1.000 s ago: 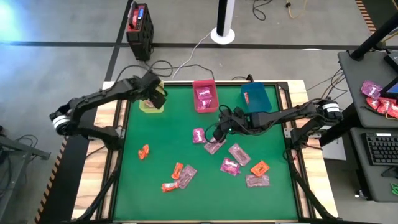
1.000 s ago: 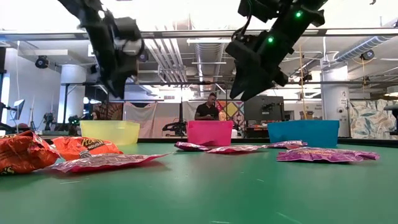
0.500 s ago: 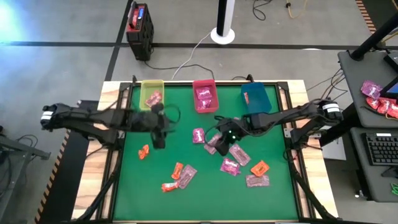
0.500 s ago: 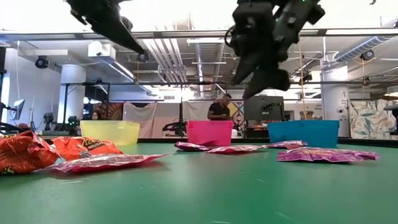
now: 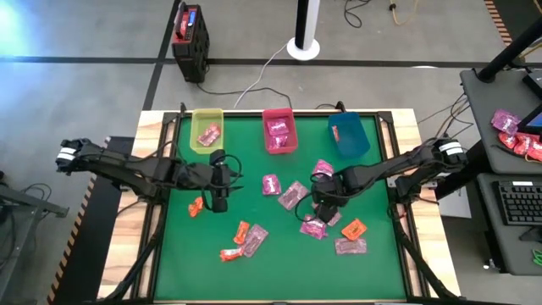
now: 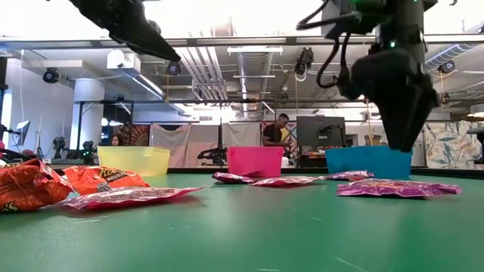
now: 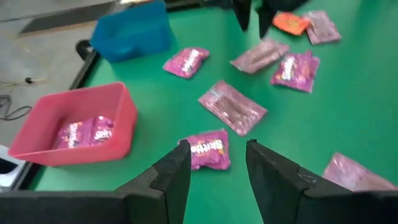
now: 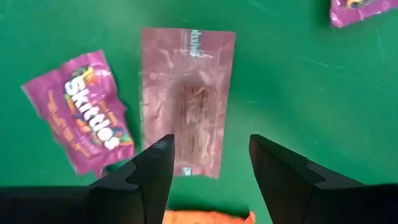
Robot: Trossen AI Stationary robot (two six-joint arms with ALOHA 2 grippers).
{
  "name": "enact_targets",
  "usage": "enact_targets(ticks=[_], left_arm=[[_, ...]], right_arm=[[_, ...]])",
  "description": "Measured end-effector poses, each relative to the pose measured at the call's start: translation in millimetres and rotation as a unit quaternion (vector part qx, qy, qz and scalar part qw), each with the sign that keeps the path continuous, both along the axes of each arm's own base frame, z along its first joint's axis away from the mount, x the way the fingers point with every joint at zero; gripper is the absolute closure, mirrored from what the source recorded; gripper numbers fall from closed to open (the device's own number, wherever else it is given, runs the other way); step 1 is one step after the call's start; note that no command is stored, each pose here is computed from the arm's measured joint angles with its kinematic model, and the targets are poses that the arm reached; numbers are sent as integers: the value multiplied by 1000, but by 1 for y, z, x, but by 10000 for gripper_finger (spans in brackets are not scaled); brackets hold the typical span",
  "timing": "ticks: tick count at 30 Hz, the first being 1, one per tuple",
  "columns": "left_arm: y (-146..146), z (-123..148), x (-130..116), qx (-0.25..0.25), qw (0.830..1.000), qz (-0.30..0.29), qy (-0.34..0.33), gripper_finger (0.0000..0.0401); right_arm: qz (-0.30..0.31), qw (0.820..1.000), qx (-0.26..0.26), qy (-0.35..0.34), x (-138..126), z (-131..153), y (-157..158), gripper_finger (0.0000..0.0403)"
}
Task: Sort candy by brand, put in halloween buckets
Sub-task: Put the pink candy into the yellow bin
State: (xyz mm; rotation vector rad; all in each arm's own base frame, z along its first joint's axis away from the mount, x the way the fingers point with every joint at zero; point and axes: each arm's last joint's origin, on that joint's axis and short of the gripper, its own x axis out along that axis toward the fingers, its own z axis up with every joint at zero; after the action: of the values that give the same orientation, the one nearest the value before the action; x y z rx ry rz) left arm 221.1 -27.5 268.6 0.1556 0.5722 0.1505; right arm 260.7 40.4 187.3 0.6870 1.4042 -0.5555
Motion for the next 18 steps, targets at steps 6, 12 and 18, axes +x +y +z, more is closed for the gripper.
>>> enact_targets(ticks=[6, 12, 18], left_arm=[[0, 3, 2, -2, 1000, 1, -21, 265], [0, 5, 3, -2, 1000, 2, -28, 265], [0, 5, 4, -2, 999, 3, -32, 265]], right_arm=[[-9, 996, -18, -84, 11, -16, -4, 202], [-6, 997, -39, -72, 16, -30, -5, 202], [4, 998, -55, -39, 22, -53, -6, 202]])
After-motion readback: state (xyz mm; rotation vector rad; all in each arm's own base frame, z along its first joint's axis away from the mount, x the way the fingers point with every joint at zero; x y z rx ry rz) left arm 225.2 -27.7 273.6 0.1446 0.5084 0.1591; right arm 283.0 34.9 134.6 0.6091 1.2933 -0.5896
